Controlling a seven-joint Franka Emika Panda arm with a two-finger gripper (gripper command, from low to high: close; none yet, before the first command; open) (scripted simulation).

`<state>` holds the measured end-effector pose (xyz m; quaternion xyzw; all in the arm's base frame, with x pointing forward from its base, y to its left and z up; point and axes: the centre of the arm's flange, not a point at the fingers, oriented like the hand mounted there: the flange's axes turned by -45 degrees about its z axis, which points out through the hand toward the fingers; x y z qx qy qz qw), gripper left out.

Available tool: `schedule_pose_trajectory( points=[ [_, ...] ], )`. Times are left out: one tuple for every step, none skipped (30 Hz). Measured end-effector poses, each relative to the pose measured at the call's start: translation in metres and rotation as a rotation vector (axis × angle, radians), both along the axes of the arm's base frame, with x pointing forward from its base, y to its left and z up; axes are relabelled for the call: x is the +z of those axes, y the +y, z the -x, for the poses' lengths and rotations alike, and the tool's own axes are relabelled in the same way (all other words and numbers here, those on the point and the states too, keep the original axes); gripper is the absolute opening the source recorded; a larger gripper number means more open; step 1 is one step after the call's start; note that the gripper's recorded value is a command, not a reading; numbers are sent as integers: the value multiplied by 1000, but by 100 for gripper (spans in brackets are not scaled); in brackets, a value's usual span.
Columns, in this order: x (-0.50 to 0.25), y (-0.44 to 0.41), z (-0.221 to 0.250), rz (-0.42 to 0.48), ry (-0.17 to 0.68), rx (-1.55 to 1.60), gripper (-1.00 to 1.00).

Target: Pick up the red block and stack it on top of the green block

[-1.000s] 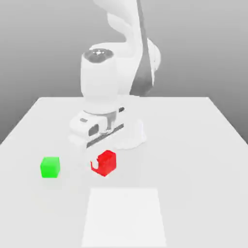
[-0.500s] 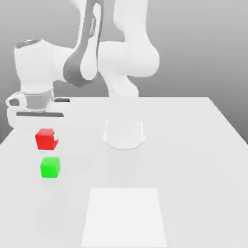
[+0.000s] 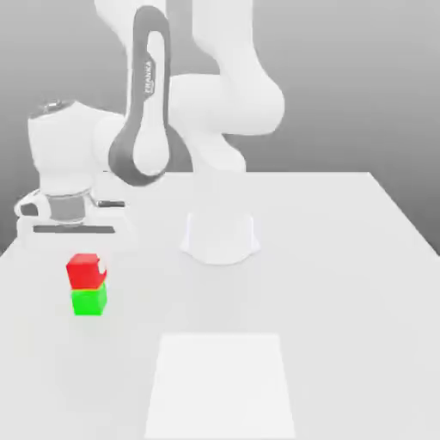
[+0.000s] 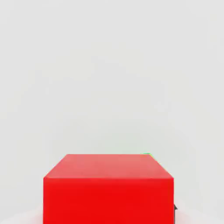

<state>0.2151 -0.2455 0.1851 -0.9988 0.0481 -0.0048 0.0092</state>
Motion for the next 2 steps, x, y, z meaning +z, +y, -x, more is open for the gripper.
schedule_pose_trajectory(
  points=[
    [-4,0,2,9,6,-1,100],
    [-4,0,2,9,6,1,100]
  ],
)
